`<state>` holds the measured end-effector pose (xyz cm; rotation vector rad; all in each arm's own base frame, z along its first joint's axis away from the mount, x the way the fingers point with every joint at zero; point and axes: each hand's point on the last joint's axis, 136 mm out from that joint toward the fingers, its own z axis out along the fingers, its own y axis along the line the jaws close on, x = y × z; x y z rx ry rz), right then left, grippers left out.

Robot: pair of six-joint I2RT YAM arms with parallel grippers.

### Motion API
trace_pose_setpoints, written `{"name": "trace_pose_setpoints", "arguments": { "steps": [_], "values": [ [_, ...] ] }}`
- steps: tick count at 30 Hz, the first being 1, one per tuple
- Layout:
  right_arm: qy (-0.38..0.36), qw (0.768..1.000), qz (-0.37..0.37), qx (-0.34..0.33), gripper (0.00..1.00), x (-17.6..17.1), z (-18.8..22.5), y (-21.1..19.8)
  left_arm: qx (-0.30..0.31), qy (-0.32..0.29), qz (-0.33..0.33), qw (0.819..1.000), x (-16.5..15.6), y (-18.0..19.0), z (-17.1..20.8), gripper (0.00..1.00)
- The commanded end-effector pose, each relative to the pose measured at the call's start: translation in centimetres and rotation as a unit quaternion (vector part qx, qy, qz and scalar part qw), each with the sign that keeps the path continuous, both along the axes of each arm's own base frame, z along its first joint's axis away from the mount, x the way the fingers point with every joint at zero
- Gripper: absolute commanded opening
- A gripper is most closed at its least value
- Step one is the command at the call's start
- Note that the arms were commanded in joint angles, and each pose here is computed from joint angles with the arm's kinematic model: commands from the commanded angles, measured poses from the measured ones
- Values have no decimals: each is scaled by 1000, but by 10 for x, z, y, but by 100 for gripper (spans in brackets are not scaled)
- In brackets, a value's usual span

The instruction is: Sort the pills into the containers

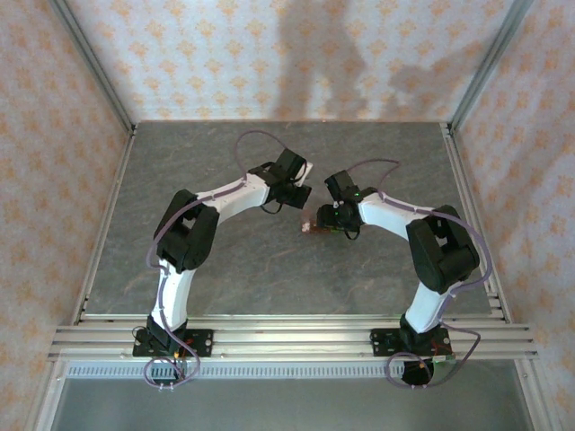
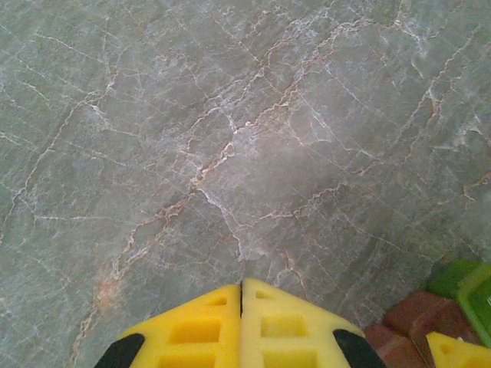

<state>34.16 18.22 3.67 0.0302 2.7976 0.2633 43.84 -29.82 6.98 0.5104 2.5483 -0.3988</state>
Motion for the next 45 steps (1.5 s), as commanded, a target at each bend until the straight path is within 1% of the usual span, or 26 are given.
{"name": "trace_pose_setpoints", "arguments": {
  "steps": [1,13,25,36,45],
  "values": [
    [23,999,-10,-45,68,-11,-18,-15,24,5,1,1000,2,2,-9,0],
    [26,999,-11,-45,67,-12,-21,-14,25,21,0,999,2,-1,-15,0],
    [28,998,-17,-47,67,-13,-24,-15,7,23,-33,999,-18,-15,-1,0],
    [30,998,-20,-48,67,-14,-25,-16,-9,15,-45,999,-33,-21,12,0],
    [33,998,-21,-49,67,-15,-27,-16,-13,25,-52,998,-48,-22,6,0]
  ]
}}
